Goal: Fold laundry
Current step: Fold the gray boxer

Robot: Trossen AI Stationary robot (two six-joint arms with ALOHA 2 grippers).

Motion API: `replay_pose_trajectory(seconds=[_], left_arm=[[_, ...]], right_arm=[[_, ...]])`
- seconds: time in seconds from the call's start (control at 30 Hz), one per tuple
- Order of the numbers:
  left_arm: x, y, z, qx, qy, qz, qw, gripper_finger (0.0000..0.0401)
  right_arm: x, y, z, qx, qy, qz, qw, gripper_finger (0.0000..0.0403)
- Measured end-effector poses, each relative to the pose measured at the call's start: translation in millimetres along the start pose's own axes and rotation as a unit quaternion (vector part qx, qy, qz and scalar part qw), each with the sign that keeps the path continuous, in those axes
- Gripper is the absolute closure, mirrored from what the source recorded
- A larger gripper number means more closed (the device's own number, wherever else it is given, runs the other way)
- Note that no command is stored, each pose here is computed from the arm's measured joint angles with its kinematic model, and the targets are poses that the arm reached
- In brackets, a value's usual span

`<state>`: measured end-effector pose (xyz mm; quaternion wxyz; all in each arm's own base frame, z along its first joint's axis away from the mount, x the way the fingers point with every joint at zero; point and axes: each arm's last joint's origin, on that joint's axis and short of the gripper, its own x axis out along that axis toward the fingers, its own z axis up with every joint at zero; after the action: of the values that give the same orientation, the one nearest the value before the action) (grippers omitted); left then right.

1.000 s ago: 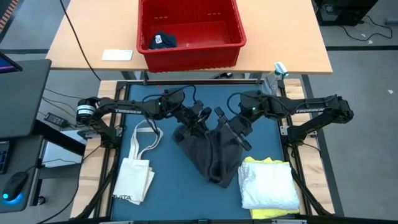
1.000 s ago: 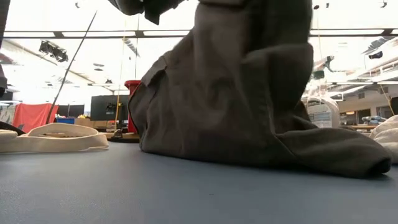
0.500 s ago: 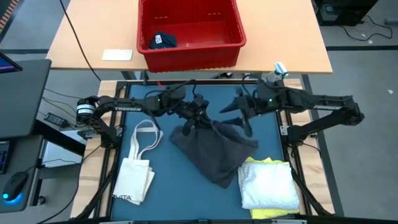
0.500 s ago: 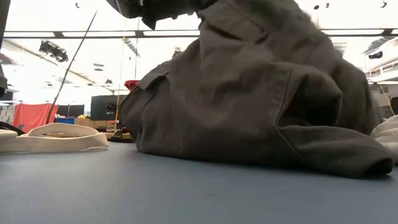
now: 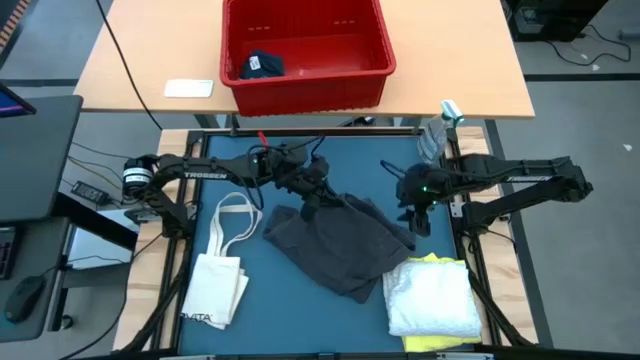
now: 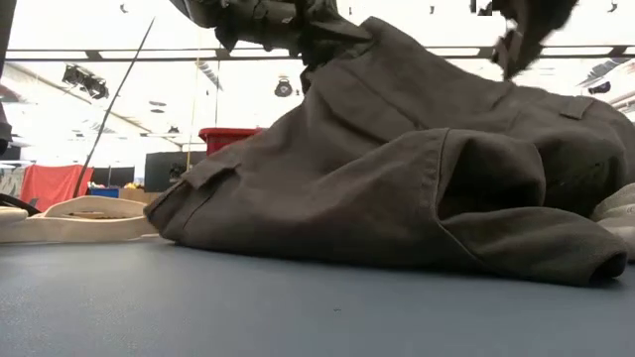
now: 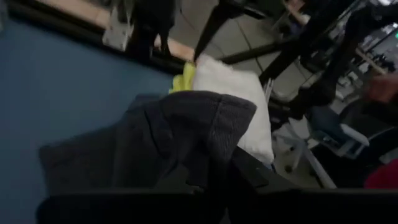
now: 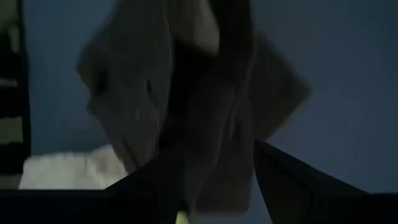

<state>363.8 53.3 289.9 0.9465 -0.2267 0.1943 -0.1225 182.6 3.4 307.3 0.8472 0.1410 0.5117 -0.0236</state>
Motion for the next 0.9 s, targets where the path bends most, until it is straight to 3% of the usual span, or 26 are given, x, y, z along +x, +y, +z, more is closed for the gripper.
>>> replay_pose_trajectory(seconds=[0.17, 0.37, 0.5, 0.67, 0.73, 0.9], left_arm=[[-9, -7, -4, -0.016, 0.032, 0.018, 0.999, 0.0392], [-60, -21, -12, -0.022, 0.11, 0.152, 0.982, 0.0394], [-85, -25, -15, -0.017, 0.142, 0.189, 0.971, 0.0394], [-96, -23, -20, -0.037, 0.173, 0.206, 0.962, 0.0395], [-102, -22, -27, -0.058, 0.208, 0.221, 0.951, 0.0395], [-118, -22, -46, -0.084, 0.308, 0.293, 0.901, 0.0395]], right_arm=[[30, -8, -42, 0.021, 0.006, 0.021, 1.0, 0.0207], [56, -15, -72, -0.017, 0.015, 0.03, 0.999, 0.0206], [63, -14, -72, -0.02, 0.017, 0.035, 0.999, 0.0206], [69, -14, -62, 0.006, -0.021, 0.001, 1.0, 0.0206], [69, -16, -62, 0.031, -0.024, -0.03, 0.999, 0.0206], [58, -22, -62, 0.125, -0.042, -0.064, 0.989, 0.0206]])
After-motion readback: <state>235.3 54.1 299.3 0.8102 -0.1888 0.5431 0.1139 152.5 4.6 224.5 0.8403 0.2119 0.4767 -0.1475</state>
